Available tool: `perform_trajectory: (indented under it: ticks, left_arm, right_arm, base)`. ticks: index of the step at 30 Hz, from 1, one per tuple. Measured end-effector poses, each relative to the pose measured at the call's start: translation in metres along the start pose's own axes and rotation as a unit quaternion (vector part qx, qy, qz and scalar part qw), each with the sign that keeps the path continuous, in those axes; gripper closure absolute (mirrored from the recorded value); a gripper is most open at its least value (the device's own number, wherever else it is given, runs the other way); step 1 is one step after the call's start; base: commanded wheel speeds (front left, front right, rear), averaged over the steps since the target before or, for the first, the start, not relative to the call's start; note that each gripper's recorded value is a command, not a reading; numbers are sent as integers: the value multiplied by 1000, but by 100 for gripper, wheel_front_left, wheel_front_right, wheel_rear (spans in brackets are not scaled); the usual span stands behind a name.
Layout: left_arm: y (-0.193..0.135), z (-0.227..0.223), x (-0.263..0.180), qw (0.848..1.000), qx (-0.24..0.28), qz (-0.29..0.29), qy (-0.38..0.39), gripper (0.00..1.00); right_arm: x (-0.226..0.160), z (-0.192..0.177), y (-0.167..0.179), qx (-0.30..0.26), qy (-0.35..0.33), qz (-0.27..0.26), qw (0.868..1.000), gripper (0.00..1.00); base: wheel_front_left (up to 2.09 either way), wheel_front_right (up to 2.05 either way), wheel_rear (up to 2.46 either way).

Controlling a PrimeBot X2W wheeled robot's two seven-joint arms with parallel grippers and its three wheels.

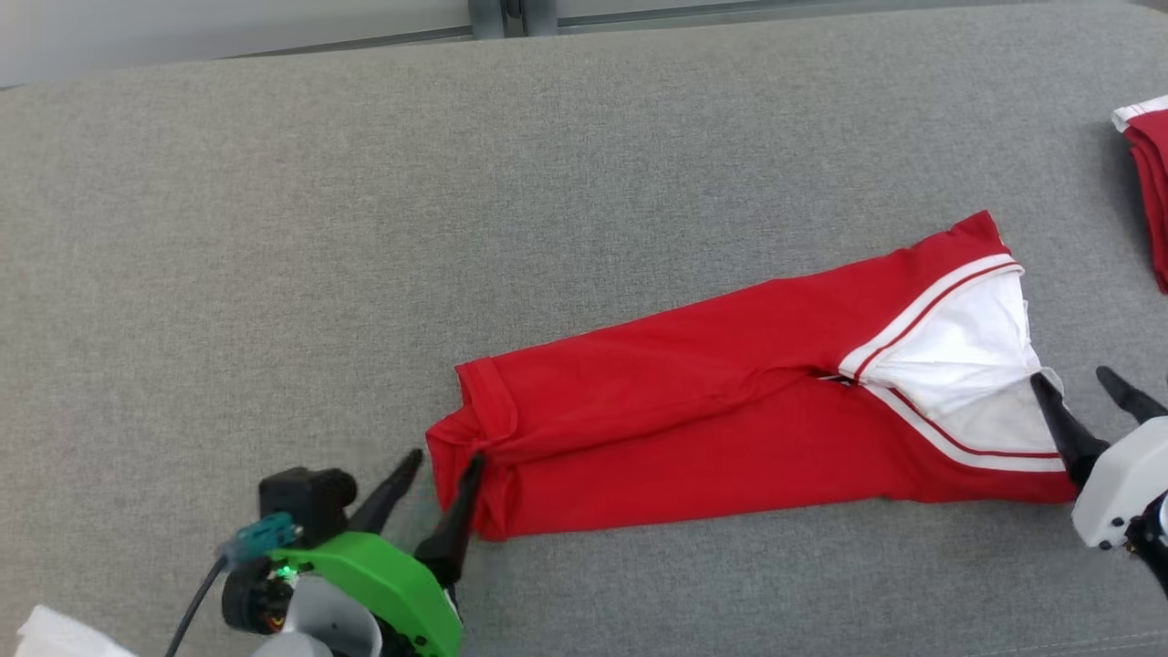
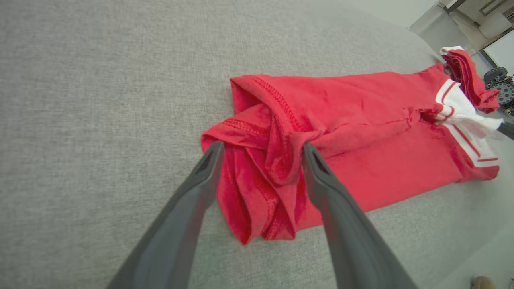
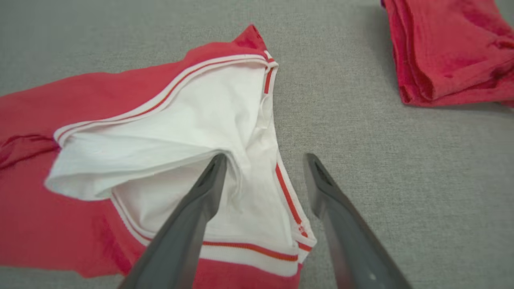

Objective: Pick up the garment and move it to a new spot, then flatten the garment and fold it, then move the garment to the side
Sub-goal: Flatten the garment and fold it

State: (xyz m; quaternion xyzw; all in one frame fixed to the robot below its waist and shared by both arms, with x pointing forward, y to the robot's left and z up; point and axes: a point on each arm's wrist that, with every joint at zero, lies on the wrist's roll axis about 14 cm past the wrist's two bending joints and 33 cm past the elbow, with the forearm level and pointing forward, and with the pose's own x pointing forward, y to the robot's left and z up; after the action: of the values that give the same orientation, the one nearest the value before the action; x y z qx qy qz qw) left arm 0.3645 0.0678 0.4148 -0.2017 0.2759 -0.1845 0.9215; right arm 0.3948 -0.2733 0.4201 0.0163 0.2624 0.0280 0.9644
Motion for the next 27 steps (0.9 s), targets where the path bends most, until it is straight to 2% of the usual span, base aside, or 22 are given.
perform_trajectory:
  ticks: [3, 6, 8, 11, 16, 23, 27]
  left_arm:
    - [16, 18, -6, 997, 16, 40, -70, 0]
    - [31, 17, -12, 991, 54, 74, -100, 0]
    - [36, 14, -13, 987, 82, 85, -110, 0]
    - [35, 17, -8, 985, 64, 95, -127, 0]
    - [35, 23, -1, 981, 81, 99, -149, 0]
    - [49, 28, -12, 973, 91, 126, -171, 0]
    - [53, 27, -18, 971, 100, 130, -174, 0]
  right_arm:
    - [-2, 24, -7, -5, -27, -12, 1000, 0]
    - [4, 41, -10, -18, -37, -27, 999, 0]
    - [13, 33, -4, -41, -3, -24, 999, 0]
    - [29, 7, 7, -52, 57, -16, 997, 0]
    - [53, -18, 0, -76, 116, -32, 990, 0]
    - [68, -28, 0, -65, 138, -29, 988, 0]
    - [69, -39, 8, -17, 161, -16, 987, 0]
  base:
    - [0, 0, 0]
    - [0, 0, 0]
    - [0, 0, 0]
    - [0, 0, 0]
    - [0, 0, 0]
    - [0, 0, 0]
    - [0, 0, 0]
